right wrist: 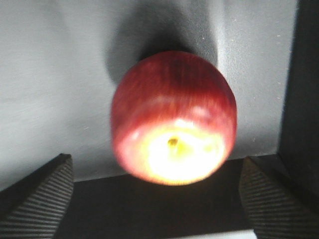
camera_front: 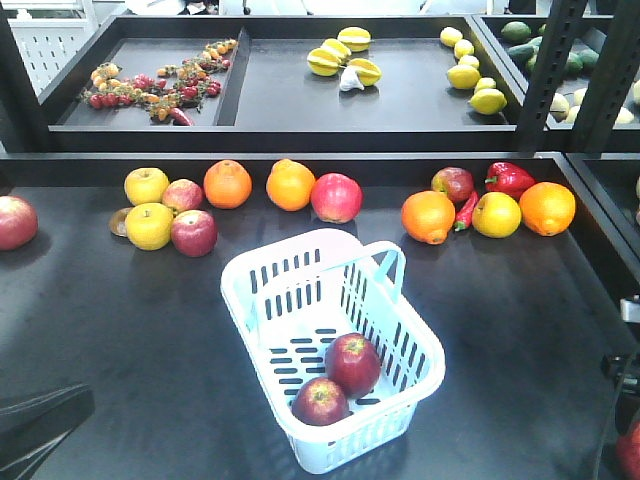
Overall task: Pick three apples into basket with both arms
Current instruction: 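Reach the right gripper to a third red apple and grasp it, then lift the red apple and carry it over the basket with the right gripper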
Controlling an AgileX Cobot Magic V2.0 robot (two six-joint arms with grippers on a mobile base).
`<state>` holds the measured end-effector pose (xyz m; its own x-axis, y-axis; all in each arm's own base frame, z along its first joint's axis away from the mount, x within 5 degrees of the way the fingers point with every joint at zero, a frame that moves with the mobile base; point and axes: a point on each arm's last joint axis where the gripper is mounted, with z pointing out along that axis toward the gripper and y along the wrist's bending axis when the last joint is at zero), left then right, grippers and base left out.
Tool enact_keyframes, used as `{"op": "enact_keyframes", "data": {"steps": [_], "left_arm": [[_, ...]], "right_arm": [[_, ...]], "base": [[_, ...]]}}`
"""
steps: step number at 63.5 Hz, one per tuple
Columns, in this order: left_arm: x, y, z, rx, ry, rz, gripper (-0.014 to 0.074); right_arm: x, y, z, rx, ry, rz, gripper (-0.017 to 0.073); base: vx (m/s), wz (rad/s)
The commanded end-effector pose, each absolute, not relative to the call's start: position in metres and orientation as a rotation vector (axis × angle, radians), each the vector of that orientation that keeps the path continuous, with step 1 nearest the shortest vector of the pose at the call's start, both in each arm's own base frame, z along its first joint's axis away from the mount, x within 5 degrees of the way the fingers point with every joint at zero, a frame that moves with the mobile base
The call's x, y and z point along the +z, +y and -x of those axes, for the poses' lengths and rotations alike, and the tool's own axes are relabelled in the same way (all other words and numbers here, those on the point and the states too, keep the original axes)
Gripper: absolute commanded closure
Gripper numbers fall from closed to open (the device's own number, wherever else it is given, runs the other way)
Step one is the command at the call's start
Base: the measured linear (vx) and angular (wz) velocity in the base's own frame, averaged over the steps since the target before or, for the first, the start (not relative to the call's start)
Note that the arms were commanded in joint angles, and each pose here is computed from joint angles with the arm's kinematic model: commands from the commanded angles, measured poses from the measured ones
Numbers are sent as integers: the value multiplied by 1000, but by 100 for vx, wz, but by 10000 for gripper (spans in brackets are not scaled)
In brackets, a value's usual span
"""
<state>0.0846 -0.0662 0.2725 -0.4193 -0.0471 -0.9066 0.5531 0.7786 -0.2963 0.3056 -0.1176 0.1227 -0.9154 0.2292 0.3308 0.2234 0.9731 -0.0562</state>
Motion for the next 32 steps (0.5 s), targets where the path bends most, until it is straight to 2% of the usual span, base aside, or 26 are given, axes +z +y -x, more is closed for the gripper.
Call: {"op": "enact_keyframes", "data": {"steps": [1,32], "left_arm": [[284,-65,-87,-716,1843,-333,601],[284,-65,-87,-716,1843,-333,601]], "right_arm": [[134,-123,-307,73,-2798,334,-73],[103,-126,-311,81,-2762,323,-45]], "base": [[0,0],[0,0]]}}
